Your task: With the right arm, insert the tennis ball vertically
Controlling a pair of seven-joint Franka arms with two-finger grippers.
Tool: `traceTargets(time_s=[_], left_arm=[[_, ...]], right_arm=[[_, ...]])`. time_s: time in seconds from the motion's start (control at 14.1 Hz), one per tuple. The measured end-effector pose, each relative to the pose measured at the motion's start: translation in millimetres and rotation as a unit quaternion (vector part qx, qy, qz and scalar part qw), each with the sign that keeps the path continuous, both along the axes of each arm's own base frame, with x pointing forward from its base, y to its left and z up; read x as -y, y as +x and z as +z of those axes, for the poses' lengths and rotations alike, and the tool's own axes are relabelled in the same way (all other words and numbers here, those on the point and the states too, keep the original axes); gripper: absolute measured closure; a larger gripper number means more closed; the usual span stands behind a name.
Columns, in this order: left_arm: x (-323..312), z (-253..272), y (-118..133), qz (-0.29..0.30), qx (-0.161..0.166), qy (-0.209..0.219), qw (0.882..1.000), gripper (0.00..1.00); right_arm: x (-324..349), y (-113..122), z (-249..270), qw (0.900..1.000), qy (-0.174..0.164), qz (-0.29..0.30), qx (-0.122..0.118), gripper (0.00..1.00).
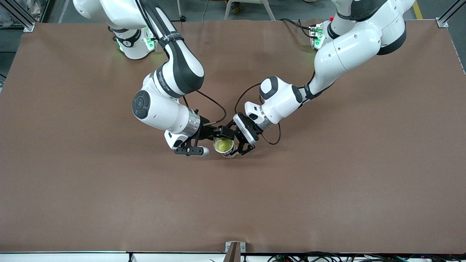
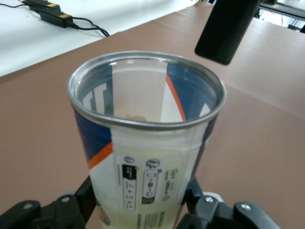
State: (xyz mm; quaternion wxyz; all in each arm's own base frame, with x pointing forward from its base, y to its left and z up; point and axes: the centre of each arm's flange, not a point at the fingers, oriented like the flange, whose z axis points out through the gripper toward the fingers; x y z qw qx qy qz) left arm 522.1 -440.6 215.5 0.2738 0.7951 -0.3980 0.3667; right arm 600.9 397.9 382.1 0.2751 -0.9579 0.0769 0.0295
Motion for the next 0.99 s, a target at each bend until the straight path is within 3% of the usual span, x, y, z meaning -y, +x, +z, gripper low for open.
traceTargets(time_s=[0.28, 0.5, 0.78, 0.99], left_arm=[[-1, 0, 0, 0.001, 0.000, 0.000, 1.000, 0.23], [-1, -1, 0, 0.000, -0.001, 0.000, 1.000, 0.22], [-1, -1, -1, 0.000, -0.001, 0.001, 1.000, 0.19], [-2, -2, -1, -0.001, -0.002, 0.002, 1.000, 0.12]], right_arm=[[27, 12, 23, 1.000, -0.016, -0.004, 0.008, 0.00], [76, 23, 61, 0.996, -0.085, 0.017, 0.014, 0.00], [158, 33, 117, 0.983, -0.182, 0.014, 0.014, 0.00], [228, 33, 157, 0.973, -0.231, -0.013, -0.005, 0.00]])
